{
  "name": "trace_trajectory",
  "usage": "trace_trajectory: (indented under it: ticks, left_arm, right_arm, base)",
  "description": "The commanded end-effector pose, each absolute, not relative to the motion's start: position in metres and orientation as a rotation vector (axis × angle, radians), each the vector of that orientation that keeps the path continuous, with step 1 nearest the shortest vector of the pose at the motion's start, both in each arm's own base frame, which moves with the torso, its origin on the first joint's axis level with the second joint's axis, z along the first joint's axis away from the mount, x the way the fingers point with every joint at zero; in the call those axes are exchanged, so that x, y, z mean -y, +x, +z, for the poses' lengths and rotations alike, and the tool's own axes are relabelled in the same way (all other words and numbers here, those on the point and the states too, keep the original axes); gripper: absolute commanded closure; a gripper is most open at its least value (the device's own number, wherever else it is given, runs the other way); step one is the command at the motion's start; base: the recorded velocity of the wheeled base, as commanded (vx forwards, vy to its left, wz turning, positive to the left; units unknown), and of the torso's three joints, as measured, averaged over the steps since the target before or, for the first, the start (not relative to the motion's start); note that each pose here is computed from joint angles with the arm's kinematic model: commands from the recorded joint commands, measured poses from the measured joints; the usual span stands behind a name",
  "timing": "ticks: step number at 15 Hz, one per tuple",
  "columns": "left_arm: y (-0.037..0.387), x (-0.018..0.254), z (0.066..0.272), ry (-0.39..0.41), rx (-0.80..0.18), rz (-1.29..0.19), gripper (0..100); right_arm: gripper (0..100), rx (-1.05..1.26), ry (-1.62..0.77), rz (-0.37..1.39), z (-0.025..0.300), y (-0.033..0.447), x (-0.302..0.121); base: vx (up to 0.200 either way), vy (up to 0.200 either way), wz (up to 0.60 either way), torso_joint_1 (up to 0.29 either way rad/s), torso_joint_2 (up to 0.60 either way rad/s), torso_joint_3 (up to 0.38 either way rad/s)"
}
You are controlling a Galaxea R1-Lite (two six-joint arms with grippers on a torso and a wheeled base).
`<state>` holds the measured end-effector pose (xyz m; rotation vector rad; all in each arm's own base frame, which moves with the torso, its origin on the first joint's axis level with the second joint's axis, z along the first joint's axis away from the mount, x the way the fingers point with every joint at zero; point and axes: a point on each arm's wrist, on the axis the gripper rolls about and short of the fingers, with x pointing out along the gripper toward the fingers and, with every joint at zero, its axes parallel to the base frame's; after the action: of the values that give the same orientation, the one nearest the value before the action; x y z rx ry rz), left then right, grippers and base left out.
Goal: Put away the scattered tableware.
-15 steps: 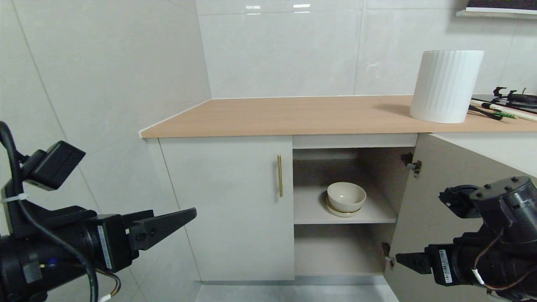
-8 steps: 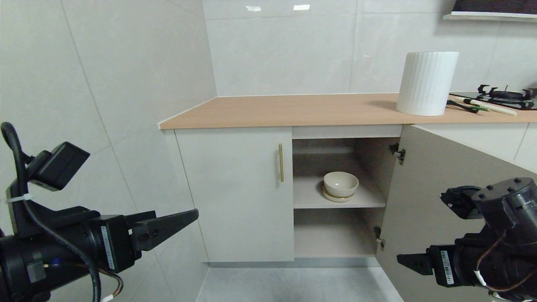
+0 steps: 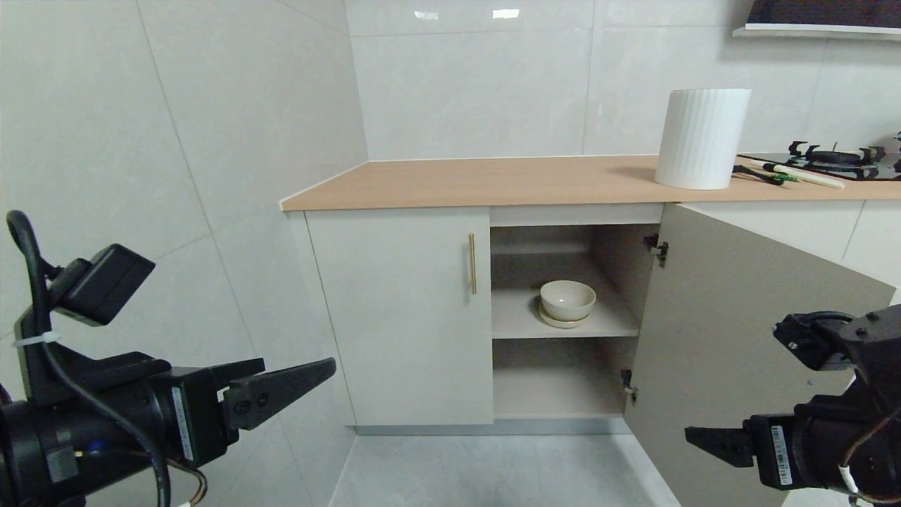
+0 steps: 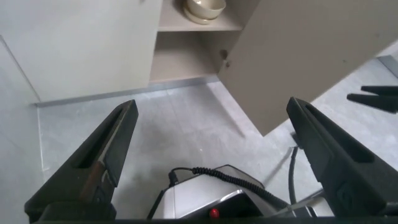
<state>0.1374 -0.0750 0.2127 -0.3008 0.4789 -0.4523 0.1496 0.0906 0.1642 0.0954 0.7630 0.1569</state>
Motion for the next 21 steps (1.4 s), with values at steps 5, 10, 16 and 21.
trace_trajectory:
  ticks: [5, 10, 16, 21]
  left_arm:
    - [0.14, 0.078, 0.211, -0.296, -0.492, -0.452, 0]
    - [0.141, 0.078, 0.21, -0.294, -0.495, -0.449, 0]
    - [0.141, 0.078, 0.21, -0.294, -0.498, -0.454, 0]
    - [0.141, 0.078, 0.21, -0.294, -0.499, -0.455, 0]
  right_arm:
    - [0, -0.722, 0.117, 0.15, 0.174, 0.137, -0.081]
    - [0, -0.737, 0.114, 0.074, 0.174, 0.137, -0.069]
    - [0, -0.794, 0.062, 0.039, 0.176, 0.131, -0.06]
    - [0, -0.796, 0.068, -0.149, 0.178, 0.152, -0.031]
  base:
    - [0.0, -0.04, 0.0, 0.0, 0.0, 0.0]
    - [0.0, -0.2, 0.0, 0.004, 0.0, 0.0]
    - [0.0, -0.2, 0.0, 0.004, 0.0, 0.001]
    - [0.0, 0.0, 0.0, 0.0, 0.0, 0.0]
